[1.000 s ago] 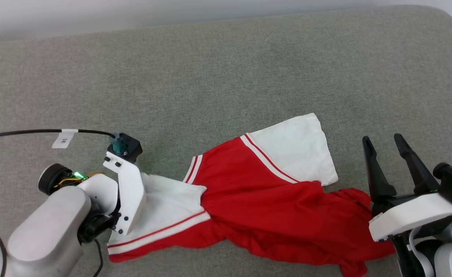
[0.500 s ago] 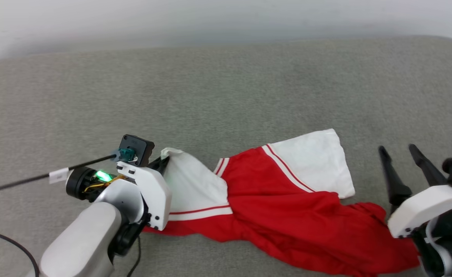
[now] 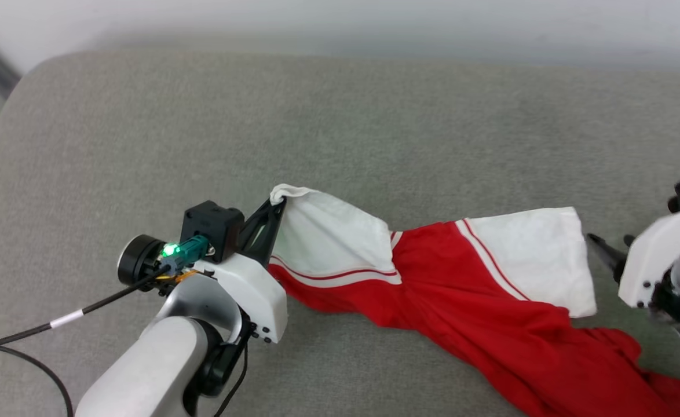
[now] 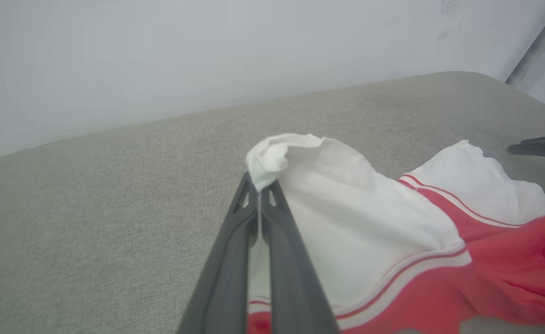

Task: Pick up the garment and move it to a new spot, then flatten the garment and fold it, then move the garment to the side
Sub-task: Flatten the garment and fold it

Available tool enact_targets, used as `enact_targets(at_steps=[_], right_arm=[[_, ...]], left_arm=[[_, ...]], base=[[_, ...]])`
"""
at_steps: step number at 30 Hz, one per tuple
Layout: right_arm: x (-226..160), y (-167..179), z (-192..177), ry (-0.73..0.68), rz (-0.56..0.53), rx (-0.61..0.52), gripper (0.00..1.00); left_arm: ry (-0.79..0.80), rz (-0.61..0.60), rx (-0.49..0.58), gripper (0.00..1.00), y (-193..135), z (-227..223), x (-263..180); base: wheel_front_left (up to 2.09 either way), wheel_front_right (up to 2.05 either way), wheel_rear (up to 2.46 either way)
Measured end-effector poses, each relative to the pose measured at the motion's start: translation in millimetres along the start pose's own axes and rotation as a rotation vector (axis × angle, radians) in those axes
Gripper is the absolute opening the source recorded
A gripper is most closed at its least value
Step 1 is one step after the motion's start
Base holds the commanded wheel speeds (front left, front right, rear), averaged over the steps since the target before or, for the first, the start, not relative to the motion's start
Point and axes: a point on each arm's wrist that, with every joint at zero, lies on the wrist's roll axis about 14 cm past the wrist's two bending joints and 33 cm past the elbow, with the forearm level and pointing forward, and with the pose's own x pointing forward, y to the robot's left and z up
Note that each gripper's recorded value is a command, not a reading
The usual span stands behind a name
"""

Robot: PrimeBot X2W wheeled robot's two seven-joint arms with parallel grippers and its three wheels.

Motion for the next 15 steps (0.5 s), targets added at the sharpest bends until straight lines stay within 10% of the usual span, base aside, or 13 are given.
enact_targets(at_steps=[12,14,15], right_arm=[[60,31,-27,0.305,0.093,-0.075,1.00],[61,31,-30,0.340,0.095,-0.070,0.00],[61,32,-31,0.353,0.095,-0.075,0.00]], left_arm=[[0.044,0.024,-0.040,0.00,9,-25,4],[0.060,0.028,-0.049,0.00,10,-30,4],[0.065,0.028,-0.052,0.00,11,-31,5]], base=[[0.00,0.00,0.00],[0.00,0.00,0.00],[0.00,0.00,0.00]])
